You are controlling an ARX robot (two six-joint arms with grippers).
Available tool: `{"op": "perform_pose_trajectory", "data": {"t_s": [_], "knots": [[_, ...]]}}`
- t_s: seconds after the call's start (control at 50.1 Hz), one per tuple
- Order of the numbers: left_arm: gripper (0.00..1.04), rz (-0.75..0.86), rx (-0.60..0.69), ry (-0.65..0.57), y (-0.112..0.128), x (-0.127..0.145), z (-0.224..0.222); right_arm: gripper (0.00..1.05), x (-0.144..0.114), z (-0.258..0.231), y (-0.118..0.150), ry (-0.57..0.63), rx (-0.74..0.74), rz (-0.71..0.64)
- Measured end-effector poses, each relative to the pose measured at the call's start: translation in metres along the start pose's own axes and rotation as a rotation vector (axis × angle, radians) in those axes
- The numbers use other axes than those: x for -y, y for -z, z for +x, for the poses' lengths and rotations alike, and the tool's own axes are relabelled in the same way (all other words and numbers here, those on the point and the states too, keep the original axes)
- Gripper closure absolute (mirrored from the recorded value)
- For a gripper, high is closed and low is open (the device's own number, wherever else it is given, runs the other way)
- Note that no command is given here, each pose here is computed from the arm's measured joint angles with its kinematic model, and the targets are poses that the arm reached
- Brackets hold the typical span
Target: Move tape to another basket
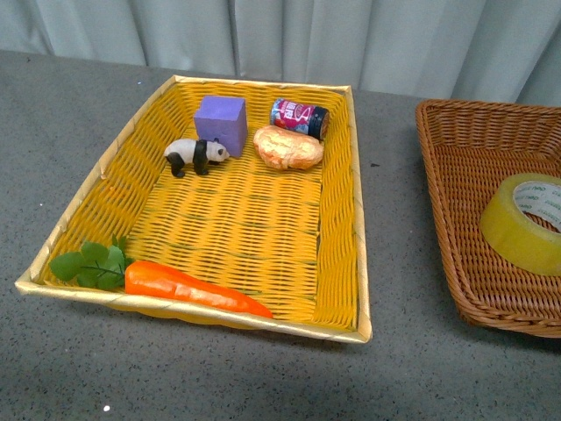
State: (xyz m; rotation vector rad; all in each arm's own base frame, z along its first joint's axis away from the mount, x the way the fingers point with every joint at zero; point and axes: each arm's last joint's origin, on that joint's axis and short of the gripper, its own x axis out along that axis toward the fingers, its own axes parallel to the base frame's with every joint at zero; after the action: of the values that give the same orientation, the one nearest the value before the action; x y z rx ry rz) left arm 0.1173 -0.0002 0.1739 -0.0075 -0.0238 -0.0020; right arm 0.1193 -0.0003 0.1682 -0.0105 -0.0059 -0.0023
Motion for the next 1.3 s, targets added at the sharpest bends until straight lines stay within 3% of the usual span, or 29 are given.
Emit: {"op": "perform_pose_trajectory", "data": {"t_s": [0.819,1.018,1.198,1.298], "knots": [[1.00,0.000,-0.007,0.000,0.003,0.000,-0.021,1.04,0.000,-0.022,0.003,-0.001,-0.004,0.000],[0.65,0.000,-0.006,0.000,0.003,0.000,-0.021,0.74,0.000,-0.022,0.003,-0.002,-0.004,0.000],[0.22,0.000,-0.006,0.000,0.003,0.000,-0.021,0.32,0.000,-0.022,0.003,-0.002,-0.004,0.000],[0.05,0.003,-0.006,0.000,0.003,0.000,-0.021,0.10,0.000,-0.022,0.003,-0.002,-0.004,0.000]]}}
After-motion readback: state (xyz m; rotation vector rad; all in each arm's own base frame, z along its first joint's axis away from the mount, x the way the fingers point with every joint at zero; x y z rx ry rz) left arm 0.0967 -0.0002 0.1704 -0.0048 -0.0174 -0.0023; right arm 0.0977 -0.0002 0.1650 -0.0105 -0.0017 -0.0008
